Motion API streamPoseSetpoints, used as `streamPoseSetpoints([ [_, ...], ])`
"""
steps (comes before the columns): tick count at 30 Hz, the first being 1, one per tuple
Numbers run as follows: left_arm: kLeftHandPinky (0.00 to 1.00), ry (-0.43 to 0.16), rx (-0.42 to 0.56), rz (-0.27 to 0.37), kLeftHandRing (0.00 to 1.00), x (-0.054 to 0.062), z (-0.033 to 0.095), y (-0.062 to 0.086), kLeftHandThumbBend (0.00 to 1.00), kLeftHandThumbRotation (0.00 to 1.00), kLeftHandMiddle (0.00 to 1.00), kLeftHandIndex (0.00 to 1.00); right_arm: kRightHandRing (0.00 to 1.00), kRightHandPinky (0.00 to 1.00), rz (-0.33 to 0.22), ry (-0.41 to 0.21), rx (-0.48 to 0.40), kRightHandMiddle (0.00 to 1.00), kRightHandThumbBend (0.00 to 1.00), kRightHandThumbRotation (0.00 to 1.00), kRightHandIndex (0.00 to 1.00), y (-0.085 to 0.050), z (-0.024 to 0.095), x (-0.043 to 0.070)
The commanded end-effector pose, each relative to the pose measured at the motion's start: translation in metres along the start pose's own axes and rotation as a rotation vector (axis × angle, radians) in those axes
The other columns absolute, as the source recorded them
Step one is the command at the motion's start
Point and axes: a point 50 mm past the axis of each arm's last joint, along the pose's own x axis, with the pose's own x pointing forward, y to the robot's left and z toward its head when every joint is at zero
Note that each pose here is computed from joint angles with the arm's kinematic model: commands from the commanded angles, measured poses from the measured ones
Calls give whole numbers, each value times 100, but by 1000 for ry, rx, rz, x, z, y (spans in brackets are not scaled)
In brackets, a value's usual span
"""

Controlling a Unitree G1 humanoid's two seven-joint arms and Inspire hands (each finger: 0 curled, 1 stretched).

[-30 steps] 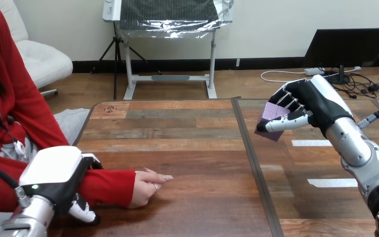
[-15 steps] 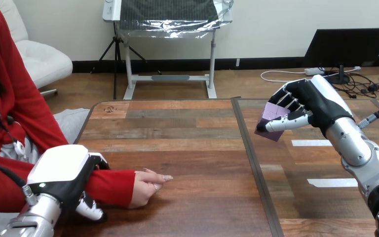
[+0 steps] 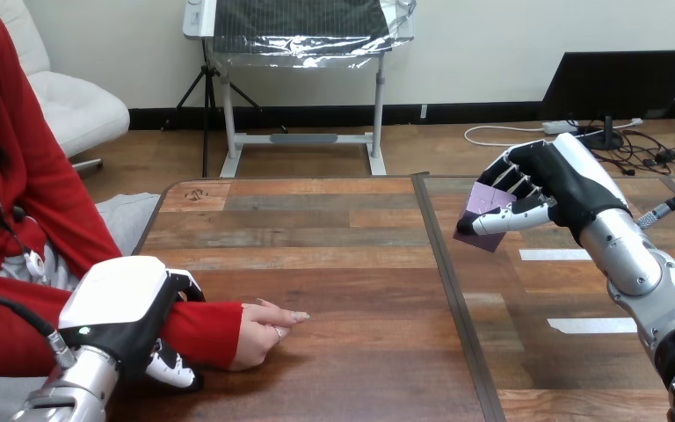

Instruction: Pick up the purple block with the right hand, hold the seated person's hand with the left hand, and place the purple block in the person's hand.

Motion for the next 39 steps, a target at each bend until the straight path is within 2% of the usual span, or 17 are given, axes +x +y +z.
streamPoseSetpoints([
  [1, 49, -39, -38, 67, 56, 14, 10, 13, 91, 0, 60, 59, 42, 39, -67, -97, 7, 47, 76, 0, 49, -21, 26, 9],
  [10, 44, -41, -93, 70, 49, 17, 9, 8, 89, 0, 52, 53, 41, 38, -64, -104, 5, 46, 76, 0, 49, -20, 27, 9],
  [16, 38, -16, -150, 56, 43, 18, 8, 3, 86, 0, 47, 48, 41, 37, -64, -110, 1, 46, 76, 0, 49, -19, 27, 9],
  [28, 29, -6, -178, 41, 35, 19, 5, -1, 79, 0, 42, 42, 42, 38, -63, -120, -12, 46, 77, 0, 49, -18, 28, 9],
  [39, 26, -25, -192, 82, 32, 18, 3, 1, 79, 0, 40, 41, 42, 38, -55, -134, -14, 47, 78, 0, 48, -14, 31, 10],
])
